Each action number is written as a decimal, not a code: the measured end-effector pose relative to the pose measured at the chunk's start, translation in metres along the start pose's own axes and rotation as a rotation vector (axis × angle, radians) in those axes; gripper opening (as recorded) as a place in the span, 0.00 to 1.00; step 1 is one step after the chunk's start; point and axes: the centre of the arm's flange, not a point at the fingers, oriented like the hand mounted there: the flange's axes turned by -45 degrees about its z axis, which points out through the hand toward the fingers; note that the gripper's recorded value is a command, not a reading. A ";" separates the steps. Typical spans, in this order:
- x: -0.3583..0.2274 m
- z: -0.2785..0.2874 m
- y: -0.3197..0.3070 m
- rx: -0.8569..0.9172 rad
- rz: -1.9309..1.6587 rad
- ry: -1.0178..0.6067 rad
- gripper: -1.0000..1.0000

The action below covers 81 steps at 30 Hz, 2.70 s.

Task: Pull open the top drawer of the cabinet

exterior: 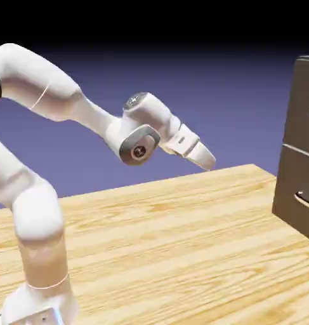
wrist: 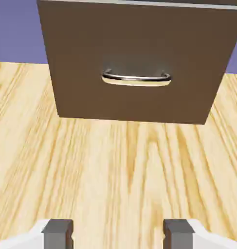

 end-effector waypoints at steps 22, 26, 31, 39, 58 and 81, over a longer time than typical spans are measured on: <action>0.149 0.067 -0.076 -0.219 -1.734 0.074 0.50; 0.166 0.083 -0.084 -0.283 -2.027 0.077 0.50; 0.184 0.103 -0.090 -0.383 -2.379 0.067 0.50; 0.210 0.136 -0.085 -0.596 -2.902 -0.003 0.50; 0.254 0.215 0.009 -1.260 -3.808 -0.860 0.50; 0.289 0.257 0.038 -1.465 -3.910 -1.574 0.50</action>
